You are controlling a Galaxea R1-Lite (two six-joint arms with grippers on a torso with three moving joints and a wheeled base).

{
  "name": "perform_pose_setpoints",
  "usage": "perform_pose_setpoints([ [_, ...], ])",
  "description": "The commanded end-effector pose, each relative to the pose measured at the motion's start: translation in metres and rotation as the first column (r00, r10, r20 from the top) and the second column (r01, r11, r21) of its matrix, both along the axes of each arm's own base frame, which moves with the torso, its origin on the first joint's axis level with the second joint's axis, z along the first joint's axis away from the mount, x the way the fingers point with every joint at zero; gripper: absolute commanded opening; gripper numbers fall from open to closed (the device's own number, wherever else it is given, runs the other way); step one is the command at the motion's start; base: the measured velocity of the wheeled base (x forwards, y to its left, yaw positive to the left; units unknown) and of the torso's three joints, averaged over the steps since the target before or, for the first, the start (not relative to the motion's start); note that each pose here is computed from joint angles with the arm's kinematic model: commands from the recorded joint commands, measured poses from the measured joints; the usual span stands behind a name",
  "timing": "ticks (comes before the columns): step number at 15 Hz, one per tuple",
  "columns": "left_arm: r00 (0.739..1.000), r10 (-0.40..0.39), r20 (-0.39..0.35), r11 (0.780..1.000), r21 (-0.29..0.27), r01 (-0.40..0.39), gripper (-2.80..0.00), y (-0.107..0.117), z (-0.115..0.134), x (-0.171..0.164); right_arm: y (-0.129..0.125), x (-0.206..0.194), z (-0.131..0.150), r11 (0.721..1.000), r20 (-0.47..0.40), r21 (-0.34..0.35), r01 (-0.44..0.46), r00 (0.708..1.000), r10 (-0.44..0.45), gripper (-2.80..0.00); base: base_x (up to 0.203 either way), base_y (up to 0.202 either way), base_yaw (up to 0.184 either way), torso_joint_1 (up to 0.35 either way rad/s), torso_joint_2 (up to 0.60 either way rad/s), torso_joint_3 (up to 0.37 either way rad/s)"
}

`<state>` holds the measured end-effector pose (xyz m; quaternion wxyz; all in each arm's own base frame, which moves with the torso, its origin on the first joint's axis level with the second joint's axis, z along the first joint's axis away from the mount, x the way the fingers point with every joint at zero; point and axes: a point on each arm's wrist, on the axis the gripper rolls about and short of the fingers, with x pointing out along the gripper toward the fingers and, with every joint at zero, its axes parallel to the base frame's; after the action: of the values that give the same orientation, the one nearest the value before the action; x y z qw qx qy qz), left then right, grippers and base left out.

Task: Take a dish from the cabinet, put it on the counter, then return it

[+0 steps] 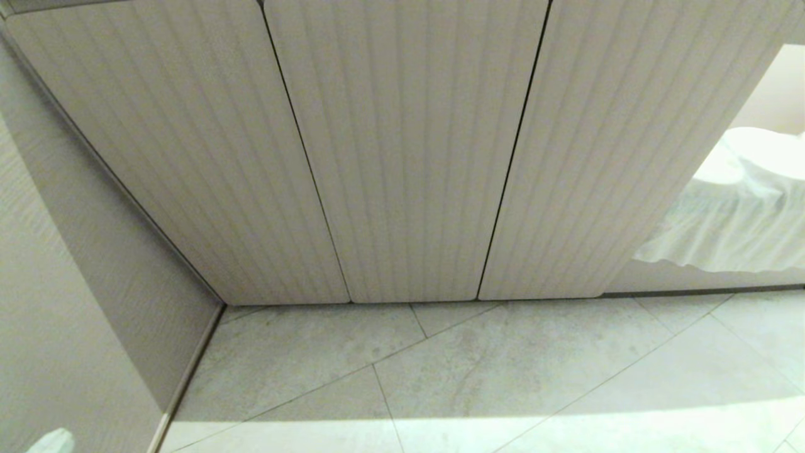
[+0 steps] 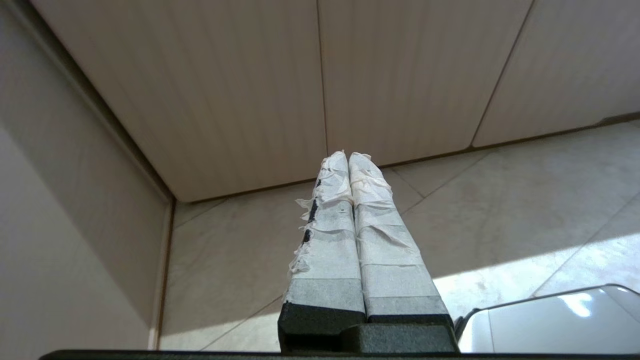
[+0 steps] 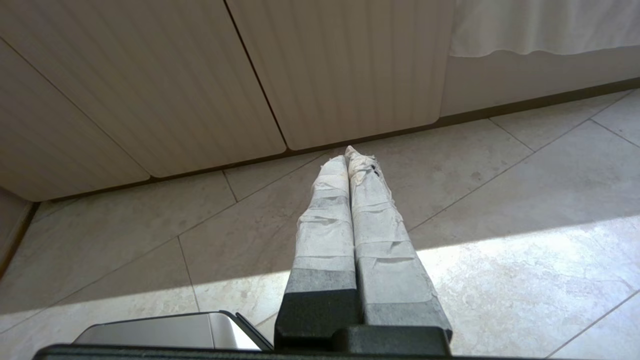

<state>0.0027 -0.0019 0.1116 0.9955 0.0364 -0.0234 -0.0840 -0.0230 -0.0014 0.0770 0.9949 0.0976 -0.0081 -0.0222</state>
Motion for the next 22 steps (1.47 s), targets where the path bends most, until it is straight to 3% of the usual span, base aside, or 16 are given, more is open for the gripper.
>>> perform_pose_setpoints([
  [1, 0.997, 0.081, 0.001, 0.997, 0.007, -0.081, -2.80, 0.000, -0.002, -0.001, 0.000, 0.000, 0.000, 1.000, 0.001, 0.001, 0.000, 1.000, 0.000, -2.80, 0.000, 0.000, 0.000, 0.000, 0.00, 0.000],
  [3, 0.994, 0.096, -0.052, 0.995, 0.016, -0.095, -2.80, -0.001, -0.013, -0.007, 0.000, 0.000, 0.000, 1.000, 0.001, 0.001, 0.000, 1.000, 0.000, -2.80, 0.000, 0.000, 0.000, 0.000, 0.00, 0.000],
  [6, 0.994, 0.113, 0.009, 0.994, 0.009, -0.113, -2.80, 0.000, -0.028, -0.024, 0.000, 0.000, 0.000, 1.000, 0.001, 0.001, 0.000, 1.000, 0.000, -2.80, 0.000, 0.000, 0.000, 0.000, 0.00, 0.000],
  [7, 0.990, 0.137, -0.028, 0.991, 0.000, -0.137, -2.80, 0.001, -0.035, -0.025, 0.000, 0.000, 0.000, 1.000, 0.001, 0.001, 0.000, 1.000, 0.000, -2.80, 0.000, 0.000, 0.000, 0.000, 0.00, 0.000],
  [9, 0.987, 0.156, -0.047, 0.986, -0.055, -0.158, -2.80, 0.002, -0.036, -0.026, 0.000, 0.000, 0.000, 1.000, 0.001, 0.001, 0.000, 1.000, 0.000, -2.80, 0.000, 0.000, 0.000, 0.000, 0.00, 0.000],
  [14, 0.987, 0.154, -0.046, 0.987, -0.029, -0.155, -2.80, 0.002, -0.036, -0.026, 0.000, 0.000, 0.000, 1.000, 0.001, 0.001, 0.000, 1.000, 0.000, -2.80, 0.000, 0.000, 0.000, 0.000, 0.00, 0.000],
  [22, 0.987, 0.155, -0.047, 0.987, -0.042, -0.157, -2.80, 0.002, -0.036, -0.026, 0.000, 0.000, 0.000, 1.000, 0.001, 0.001, 0.000, 1.000, 0.000, -2.80, 0.000, 0.000, 0.000, 0.000, 0.00, 0.000],
])
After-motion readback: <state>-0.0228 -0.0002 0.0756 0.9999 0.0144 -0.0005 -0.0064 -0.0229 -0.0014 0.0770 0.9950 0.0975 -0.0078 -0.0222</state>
